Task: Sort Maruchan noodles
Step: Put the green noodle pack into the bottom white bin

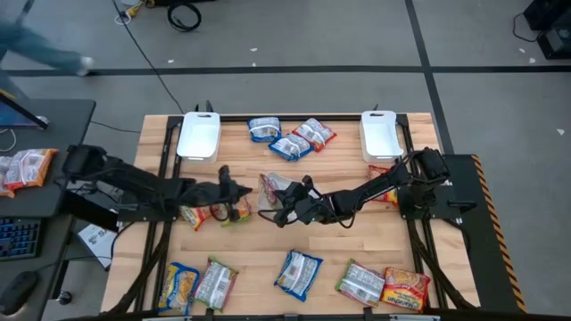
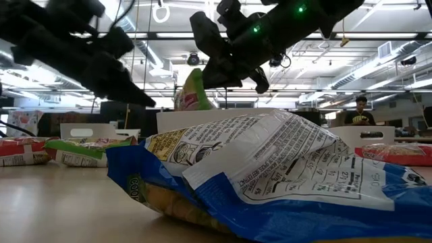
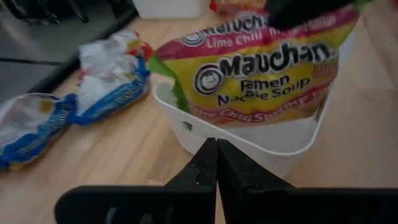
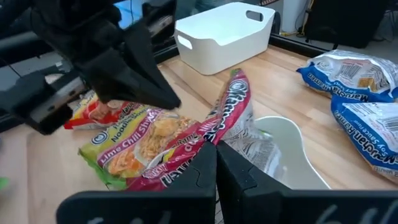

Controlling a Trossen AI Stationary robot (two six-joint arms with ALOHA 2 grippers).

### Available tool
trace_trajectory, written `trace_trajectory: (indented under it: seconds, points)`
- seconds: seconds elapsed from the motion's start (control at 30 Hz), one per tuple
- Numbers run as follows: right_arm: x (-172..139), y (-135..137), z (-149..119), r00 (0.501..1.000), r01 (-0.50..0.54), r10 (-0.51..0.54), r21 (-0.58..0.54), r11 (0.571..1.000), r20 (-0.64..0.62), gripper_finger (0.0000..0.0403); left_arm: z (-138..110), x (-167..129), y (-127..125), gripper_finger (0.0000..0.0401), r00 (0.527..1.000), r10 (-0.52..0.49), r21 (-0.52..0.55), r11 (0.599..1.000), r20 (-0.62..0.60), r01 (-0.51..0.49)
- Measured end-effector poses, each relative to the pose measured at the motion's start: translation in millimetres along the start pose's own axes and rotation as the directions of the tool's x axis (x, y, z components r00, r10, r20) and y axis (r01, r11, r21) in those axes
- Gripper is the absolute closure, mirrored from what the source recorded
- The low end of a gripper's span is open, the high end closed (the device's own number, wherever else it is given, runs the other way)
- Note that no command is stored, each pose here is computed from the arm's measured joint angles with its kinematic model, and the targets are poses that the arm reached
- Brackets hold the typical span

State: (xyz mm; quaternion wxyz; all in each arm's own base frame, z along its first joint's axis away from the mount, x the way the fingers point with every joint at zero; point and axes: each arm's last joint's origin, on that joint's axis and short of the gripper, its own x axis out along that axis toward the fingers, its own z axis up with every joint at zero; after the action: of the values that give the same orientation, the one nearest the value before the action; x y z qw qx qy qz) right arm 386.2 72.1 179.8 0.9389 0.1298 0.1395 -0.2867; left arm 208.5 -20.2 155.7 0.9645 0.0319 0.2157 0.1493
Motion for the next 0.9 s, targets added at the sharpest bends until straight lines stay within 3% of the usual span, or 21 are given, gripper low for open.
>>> trace_trajectory:
  seconds: [0.23,0.37,0.47,0.6,0.73,0.9]
  points:
    - [-4,3,-5,1.000,-0.006,0.005,-0.025,1.000,-0.022,0.0398,-8,29,-10,0.0394,0.990,-0.057,0.066,0.996,-0.126,0.066]
    - [-4,3,-6,1.000,-0.001,0.001,-0.010,1.000,-0.029,0.0398,-10,40,-20,0.0394,0.977,-0.129,0.010,0.991,-0.172,0.132]
    - [-4,3,-6,1.000,-0.001,0.000,-0.008,1.000,-0.030,0.0398,-1,46,-35,0.0394,0.959,-0.231,-0.052,0.973,-0.162,0.226]
    - [-3,2,-5,1.000,0.002,-0.002,-0.004,1.000,-0.026,0.0398,16,47,-59,0.0394,0.944,-0.307,-0.001,0.951,-0.119,0.309]
    - [-4,2,-5,1.000,0.004,-0.004,-0.008,1.000,-0.030,0.0398,27,46,-76,0.0394,0.937,-0.337,0.081,0.935,-0.089,0.345]
    - [-7,4,-8,0.999,-0.001,0.000,-0.022,1.000,-0.040,0.0398,25,43,-77,0.0394,0.936,-0.329,0.098,0.935,-0.123,0.342]
